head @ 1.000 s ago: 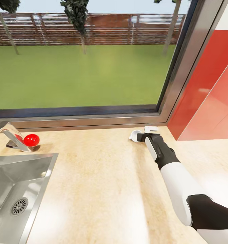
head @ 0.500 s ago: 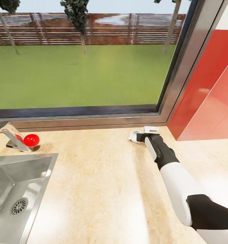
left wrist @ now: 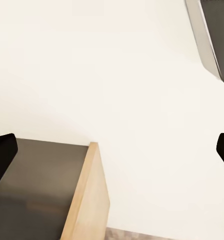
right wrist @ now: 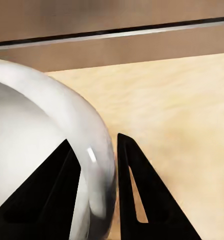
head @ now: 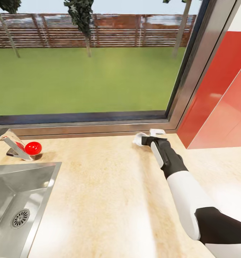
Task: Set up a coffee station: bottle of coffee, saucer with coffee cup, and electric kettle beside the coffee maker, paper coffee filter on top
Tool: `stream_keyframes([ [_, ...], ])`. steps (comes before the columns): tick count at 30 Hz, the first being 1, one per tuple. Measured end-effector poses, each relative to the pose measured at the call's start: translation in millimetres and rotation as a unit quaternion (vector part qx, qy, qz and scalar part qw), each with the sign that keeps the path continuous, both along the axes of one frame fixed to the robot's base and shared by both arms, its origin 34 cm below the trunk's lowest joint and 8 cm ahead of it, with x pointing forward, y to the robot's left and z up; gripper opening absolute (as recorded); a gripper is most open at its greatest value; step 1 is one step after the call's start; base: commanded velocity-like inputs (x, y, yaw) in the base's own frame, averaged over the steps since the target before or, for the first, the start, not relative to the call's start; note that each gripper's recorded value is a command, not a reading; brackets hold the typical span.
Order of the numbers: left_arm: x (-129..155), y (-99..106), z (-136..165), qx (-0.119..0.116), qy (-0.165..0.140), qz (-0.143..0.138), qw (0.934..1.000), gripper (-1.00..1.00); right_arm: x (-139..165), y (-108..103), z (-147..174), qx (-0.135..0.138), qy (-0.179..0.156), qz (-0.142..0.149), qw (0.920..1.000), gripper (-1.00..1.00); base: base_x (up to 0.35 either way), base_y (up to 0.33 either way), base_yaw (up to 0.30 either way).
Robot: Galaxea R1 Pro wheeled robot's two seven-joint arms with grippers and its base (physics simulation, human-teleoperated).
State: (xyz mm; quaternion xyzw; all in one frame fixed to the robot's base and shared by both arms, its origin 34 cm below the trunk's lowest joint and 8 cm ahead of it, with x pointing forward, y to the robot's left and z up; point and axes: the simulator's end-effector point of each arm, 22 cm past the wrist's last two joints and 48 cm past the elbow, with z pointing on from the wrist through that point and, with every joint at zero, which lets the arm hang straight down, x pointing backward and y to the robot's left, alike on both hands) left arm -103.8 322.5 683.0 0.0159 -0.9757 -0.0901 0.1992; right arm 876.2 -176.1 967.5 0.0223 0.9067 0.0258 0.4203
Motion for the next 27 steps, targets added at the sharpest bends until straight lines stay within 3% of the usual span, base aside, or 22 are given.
stream_keyframes([
  [8,3,3,-1,0.002,-0.005,-0.001,1.0,1.0,-1,25,18,0.015,-0.002,0.014,0.9998,-1.0,0.0,0.0,0.0],
  [12,5,5,-2,0.005,-0.008,-0.001,1.0,1.0,2,30,42,0.019,-0.014,0.018,0.9995,-1.0,-0.067,0.0,0.0],
  [27,10,8,-4,0.009,-0.013,0.002,0.9999,1.0,2,37,49,0.038,-0.017,0.022,0.9989,-1.0,-0.31,0.016,0.0],
])
